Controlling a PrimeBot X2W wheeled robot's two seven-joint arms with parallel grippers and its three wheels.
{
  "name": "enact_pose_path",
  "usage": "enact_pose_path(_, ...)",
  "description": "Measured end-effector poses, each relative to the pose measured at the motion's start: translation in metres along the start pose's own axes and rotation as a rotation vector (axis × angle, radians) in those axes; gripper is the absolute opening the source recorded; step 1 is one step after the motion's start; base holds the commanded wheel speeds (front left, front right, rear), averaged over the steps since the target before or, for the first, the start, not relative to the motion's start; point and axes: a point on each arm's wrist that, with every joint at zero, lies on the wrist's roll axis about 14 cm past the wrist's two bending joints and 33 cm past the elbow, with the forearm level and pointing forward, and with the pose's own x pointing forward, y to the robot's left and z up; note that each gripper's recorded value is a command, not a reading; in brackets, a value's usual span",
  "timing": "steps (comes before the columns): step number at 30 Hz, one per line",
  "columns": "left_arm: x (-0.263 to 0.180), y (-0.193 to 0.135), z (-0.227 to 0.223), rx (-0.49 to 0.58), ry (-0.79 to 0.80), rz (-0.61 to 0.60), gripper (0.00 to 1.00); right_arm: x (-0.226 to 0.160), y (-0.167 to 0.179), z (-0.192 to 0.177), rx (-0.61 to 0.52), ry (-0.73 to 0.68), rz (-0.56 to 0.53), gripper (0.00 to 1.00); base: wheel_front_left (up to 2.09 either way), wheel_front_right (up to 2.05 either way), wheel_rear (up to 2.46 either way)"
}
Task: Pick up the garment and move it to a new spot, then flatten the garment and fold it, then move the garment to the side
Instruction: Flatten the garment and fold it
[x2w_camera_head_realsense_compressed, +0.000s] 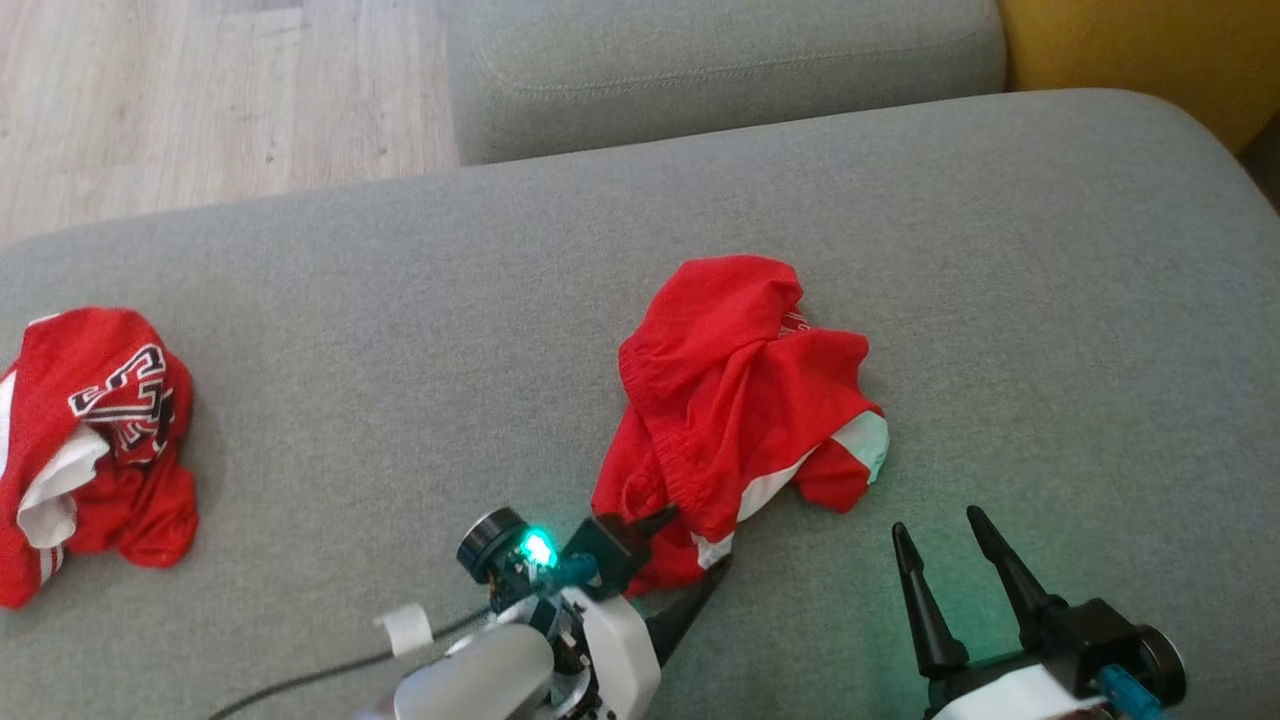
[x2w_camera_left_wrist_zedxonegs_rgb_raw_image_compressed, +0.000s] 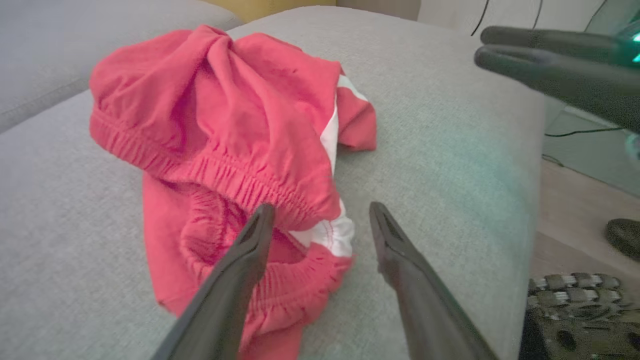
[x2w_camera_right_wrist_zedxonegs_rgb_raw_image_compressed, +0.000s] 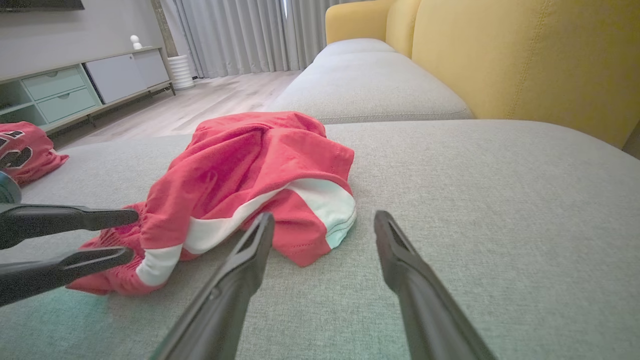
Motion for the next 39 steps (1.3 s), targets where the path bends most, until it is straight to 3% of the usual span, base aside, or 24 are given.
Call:
enact_pose_path(4,0.004,-0.005,0.001,-0.092,-0.006,-0.052,1.0,0.003,0.002,-0.004,-0.004,0.015,0.01,1.0,0.0,0.0,0.0)
enact_pose_path(12,0.022,0.008,-0.005,-0.348,0.026,-0.008,1.0,0.01,0.002,-0.005,-0.013,0.024,0.012,1.0,0.0,0.0,0.0)
enact_pose_path(20,0.03,0.021,-0.017,-0.382,0.102,0.02,1.0,0.007,-0.005,-0.008,-0.012,0.034,-0.013,1.0,0.0,0.0,0.0)
enact_pose_path(21,0.031,0.019,-0.014,-0.397,0.089,0.016,0.97,0.006,-0.005,-0.008,-0.011,0.035,-0.014,1.0,0.0,0.0,0.0)
enact_pose_path(22,0.033,0.016,-0.007,-0.408,0.065,0.004,0.75,0.005,-0.005,-0.008,-0.011,0.034,-0.016,1.0,0.0,0.0,0.0)
enact_pose_path(23,0.035,0.01,0.004,-0.416,0.019,-0.019,0.46,0.004,-0.006,-0.008,-0.011,0.033,-0.019,1.0,0.0,0.0,0.0)
enact_pose_path(24,0.036,0.002,0.02,-0.431,-0.037,-0.048,0.34,0.003,-0.007,-0.007,-0.011,0.03,-0.022,1.0,0.0,0.0,0.0)
enact_pose_path(25,0.038,-0.007,0.036,-0.454,-0.086,-0.082,0.04,0.002,-0.007,-0.006,-0.011,0.027,-0.024,1.0,0.0,0.0,0.0)
enact_pose_path(26,0.038,-0.016,0.05,-0.464,-0.128,-0.115,0.0,0.001,-0.008,-0.006,-0.011,0.024,-0.027,1.0,0.0,0.0,0.0)
enact_pose_path(32,0.028,-0.033,0.123,-0.385,-0.281,-0.238,0.0,-0.006,-0.007,0.003,-0.006,-0.012,-0.033,1.0,0.0,0.0,0.0)
enact_pose_path(39,0.014,-0.024,0.248,-0.176,-0.509,-0.3,0.0,-0.02,-0.01,0.009,0.032,-0.048,-0.066,1.0,0.0,0.0,0.0)
